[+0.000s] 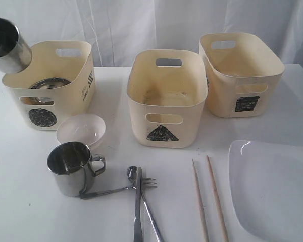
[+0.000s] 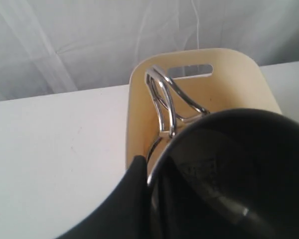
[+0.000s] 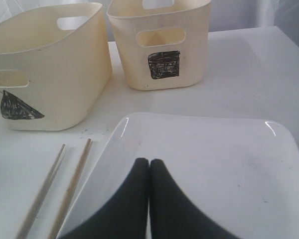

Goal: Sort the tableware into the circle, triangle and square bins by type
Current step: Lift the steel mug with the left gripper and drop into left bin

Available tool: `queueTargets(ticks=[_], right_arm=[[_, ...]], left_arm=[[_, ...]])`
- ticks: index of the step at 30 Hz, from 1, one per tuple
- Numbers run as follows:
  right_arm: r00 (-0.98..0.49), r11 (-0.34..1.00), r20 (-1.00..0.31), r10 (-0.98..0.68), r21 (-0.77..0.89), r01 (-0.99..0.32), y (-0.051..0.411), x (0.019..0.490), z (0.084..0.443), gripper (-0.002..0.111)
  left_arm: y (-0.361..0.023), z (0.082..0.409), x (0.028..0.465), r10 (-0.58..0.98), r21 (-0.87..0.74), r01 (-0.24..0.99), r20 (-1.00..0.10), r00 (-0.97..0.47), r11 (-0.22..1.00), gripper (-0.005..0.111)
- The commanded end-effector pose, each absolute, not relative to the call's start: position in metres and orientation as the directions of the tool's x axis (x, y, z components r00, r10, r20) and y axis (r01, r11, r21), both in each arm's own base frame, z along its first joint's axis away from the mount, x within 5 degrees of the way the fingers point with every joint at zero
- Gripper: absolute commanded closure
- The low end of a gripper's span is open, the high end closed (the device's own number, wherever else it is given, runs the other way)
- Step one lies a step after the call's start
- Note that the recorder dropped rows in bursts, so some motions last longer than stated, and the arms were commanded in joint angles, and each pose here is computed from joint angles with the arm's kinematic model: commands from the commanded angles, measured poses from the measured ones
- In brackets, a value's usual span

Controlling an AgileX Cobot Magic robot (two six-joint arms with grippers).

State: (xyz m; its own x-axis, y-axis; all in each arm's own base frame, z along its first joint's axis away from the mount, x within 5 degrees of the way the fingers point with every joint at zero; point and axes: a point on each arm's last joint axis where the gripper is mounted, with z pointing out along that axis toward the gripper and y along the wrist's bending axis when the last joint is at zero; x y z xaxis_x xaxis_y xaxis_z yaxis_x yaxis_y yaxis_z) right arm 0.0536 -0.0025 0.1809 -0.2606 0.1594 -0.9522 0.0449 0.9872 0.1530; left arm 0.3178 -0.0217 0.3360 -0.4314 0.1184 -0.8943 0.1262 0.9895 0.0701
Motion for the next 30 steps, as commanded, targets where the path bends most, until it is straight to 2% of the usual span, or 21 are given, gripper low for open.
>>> queueTargets(ticks=[1,8,14,16,18,22,24,26,30], right_arm=[[-0.25,0.987,-0.955,0.161,0.154,0.048,-0.003,0.054,0.182,0.108],[-0.25,0.987,-0.955,0.161,0.154,0.048,-0.003,0.054,0.182,0.108],[-0.25,0.987,-0.955,0.161,0.154,0.048,-0.003,0.054,0.182,0.108],[-0.25,0.987,-0.955,0.161,0.154,0.048,-0.003,0.054,0.182,0.108],[-0.25,0.987,-0.955,0.161,0.154,0.048,-0.003,0.054,0.182,0.108],[-0.25,0.987,-0.955,0.161,0.154,0.048,-0.003,0.054,0.182,0.108],[-0.25,0.987,-0.955,0.161,0.154,0.048,-0.003,0.054,0.182,0.108],[-0.25,0.987,-0.955,0.161,0.154,0.048,-0.003,0.054,0.182,0.108],[-0.25,0.987,-0.955,0.161,0.154,0.048,-0.003,0.054,0.182,0.108]], left_arm=[[-0.025,0.333,0.363,0.123,0.077,0.127,-0.903,-0.412,0.989,0.107],[-0.03,0.291,0.419,0.178,0.116,0.158,-0.862,-0.474,0.981,0.107],[-0.036,0.264,0.442,0.174,0.102,0.166,-0.84,-0.513,0.981,0.107],[-0.039,0.258,0.444,0.161,0.085,0.164,-0.835,-0.526,0.983,0.103],[-0.041,0.254,0.445,0.162,0.083,0.169,-0.83,-0.533,0.982,0.092],[-0.043,0.254,0.445,0.159,0.079,0.171,-0.835,-0.527,0.982,0.063],[-0.043,0.26,0.443,0.153,0.076,0.167,-0.842,-0.517,0.983,0.054],[-0.043,0.27,0.438,0.135,0.059,0.161,-0.844,-0.519,0.985,0.055],[-0.042,0.3,0.416,0.136,0.046,0.175,-0.825,-0.549,0.984,0.063]])
